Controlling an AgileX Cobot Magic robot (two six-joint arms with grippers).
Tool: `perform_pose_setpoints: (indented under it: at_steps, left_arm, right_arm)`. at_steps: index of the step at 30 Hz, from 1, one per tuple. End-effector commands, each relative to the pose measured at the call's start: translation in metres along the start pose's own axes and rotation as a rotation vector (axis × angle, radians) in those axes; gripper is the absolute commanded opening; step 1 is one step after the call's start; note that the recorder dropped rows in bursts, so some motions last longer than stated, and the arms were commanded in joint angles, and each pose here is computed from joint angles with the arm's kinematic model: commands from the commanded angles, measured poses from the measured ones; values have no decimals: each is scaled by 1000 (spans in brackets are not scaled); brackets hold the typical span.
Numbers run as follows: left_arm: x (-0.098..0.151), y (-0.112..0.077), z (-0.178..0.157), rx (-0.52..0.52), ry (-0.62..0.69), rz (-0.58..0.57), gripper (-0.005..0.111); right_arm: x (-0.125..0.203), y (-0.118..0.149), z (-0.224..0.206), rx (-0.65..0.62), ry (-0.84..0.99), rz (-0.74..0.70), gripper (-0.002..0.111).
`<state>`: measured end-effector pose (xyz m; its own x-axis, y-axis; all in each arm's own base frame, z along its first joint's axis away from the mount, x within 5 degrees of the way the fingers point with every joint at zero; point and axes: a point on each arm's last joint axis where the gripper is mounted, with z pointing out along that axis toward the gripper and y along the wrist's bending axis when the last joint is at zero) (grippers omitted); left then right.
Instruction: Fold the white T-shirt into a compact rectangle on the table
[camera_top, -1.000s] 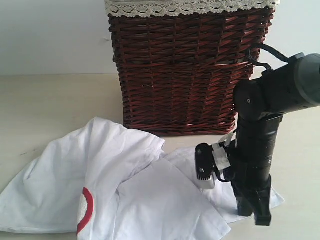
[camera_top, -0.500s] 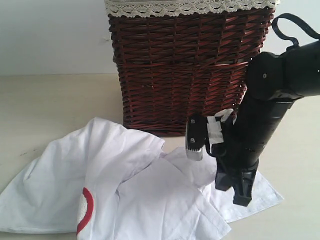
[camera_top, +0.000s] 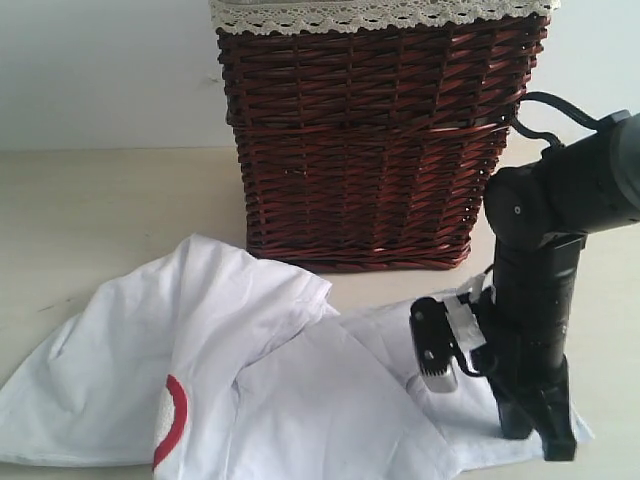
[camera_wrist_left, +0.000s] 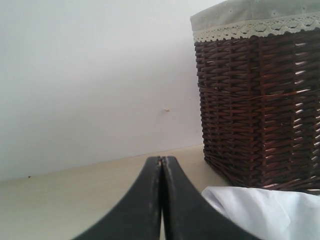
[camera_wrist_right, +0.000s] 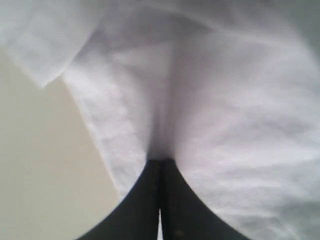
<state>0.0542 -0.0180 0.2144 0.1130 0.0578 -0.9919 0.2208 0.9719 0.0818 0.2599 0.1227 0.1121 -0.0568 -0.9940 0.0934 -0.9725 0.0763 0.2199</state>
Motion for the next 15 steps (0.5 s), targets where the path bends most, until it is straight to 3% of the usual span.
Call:
perform_pose_setpoints:
  at_steps: [1,9,15]
  left_arm:
    - [0,-1,0,8,-6,-2,0]
    - [0,-1,0,8,-6,0,0]
    - [0,-1,0,8,-6,-2,0]
  right_arm:
    - [11,18,8,-151,72,-75,0]
    - [13,40,-16,-199,-17,-146,0]
    - [-1,50,-55,-21,-291,-74,2]
